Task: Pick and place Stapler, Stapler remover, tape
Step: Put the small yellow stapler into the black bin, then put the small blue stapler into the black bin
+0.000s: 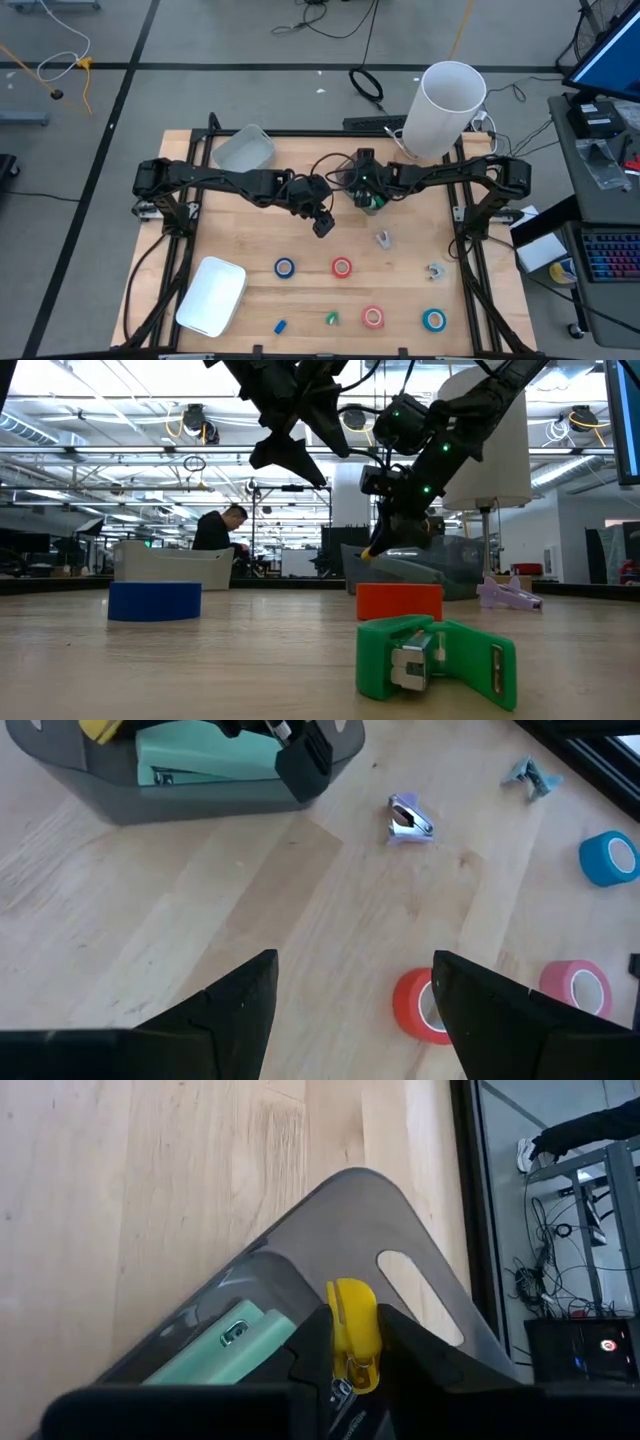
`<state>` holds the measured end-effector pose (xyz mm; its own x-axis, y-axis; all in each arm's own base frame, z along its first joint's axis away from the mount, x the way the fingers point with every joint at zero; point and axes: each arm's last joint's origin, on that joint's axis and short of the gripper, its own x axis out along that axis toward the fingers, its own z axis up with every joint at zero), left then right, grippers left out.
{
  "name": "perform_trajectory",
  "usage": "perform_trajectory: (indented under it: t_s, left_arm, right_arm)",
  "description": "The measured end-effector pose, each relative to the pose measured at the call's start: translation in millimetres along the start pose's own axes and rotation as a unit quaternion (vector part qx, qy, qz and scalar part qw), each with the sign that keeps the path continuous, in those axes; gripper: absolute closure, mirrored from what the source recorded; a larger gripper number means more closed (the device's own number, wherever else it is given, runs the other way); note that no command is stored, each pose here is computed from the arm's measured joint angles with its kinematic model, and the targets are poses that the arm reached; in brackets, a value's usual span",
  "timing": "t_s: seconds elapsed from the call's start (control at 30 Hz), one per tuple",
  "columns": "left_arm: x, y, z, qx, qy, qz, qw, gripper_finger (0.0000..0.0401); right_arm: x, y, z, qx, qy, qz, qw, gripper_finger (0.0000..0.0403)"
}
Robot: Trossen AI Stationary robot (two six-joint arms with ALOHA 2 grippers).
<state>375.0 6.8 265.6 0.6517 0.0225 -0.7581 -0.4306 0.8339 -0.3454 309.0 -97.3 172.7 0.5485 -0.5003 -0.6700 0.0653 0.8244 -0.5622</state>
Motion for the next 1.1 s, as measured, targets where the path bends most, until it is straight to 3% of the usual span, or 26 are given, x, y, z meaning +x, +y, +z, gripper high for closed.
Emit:
perform_trajectory:
  t_s: [0.13,0.37,0.6,0.8,1.1]
  left_arm:
    - [0,0,0,0.003,0.000,0.000,1.000,0.0137]
    - [0,0,0,0.008,0.000,0.000,1.000,0.0137]
    - [0,0,0,0.012,0.000,0.000,1.000,0.0137]
    - [0,-10,-7,0.020,0.005,-0.008,1.000,0.0137]
    - [-5,-50,-49,0.051,0.057,0.001,0.997,0.0137]
  right_arm:
    - [0,0,0,0.000,-0.001,0.001,1.000,0.0333]
    - [-2,1,2,-0.002,-0.002,-0.002,1.000,0.0276]
    - [-30,-2,17,-0.010,-0.051,-0.027,0.998,0.0267]
    - [-76,-1,27,-0.006,-0.081,-0.050,0.995,0.0282]
    - [-157,7,16,0.071,-0.121,0.013,0.990,0.0307]
